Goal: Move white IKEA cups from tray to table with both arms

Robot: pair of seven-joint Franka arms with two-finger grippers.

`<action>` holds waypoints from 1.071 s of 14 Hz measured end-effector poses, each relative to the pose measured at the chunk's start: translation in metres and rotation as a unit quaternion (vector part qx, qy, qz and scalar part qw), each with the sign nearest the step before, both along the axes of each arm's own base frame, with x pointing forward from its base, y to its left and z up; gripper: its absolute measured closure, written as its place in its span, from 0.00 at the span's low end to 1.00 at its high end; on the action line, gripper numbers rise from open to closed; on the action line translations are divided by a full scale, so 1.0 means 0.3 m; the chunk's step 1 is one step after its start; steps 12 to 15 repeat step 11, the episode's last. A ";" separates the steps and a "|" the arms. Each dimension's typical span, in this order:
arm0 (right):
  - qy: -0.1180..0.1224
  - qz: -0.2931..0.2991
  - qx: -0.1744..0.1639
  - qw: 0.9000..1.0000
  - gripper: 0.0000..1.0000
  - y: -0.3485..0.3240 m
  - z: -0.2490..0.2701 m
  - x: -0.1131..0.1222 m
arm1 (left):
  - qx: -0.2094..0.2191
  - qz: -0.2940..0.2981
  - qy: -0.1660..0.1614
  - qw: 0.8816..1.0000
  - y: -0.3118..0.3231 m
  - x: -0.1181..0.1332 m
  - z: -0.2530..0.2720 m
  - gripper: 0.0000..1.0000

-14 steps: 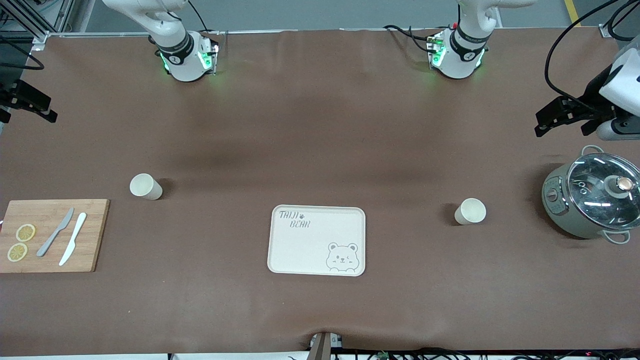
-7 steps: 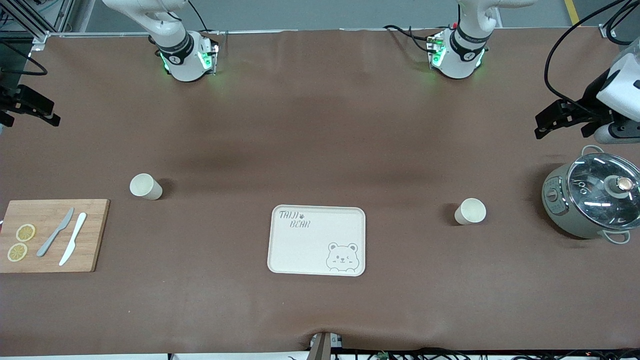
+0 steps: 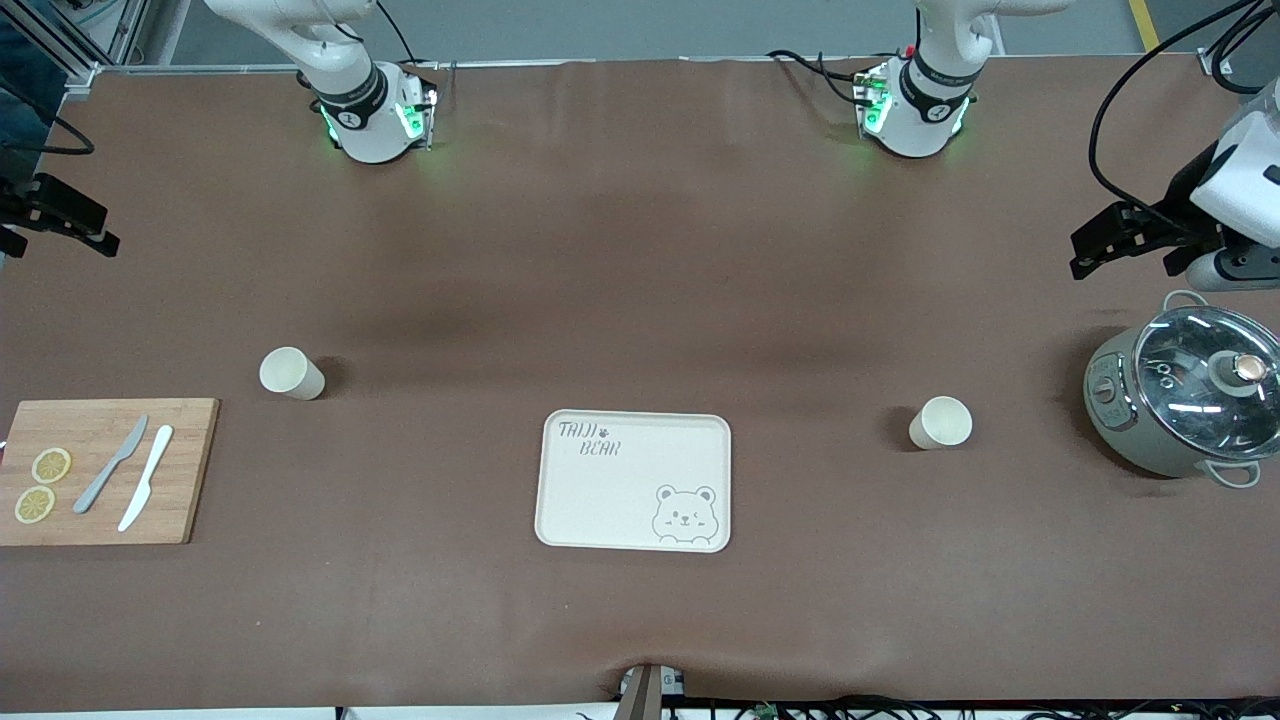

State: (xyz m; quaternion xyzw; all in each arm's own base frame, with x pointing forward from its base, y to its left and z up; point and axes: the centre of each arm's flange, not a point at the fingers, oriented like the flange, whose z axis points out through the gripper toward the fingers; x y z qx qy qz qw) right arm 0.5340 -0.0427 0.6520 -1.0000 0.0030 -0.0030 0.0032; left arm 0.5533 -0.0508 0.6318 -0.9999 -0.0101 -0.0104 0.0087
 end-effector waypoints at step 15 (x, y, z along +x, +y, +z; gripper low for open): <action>0.003 -0.001 0.000 1.000 0.00 -0.003 -0.011 0.006 | 0.000 0.000 0.002 1.000 -0.001 -0.001 -0.002 0.00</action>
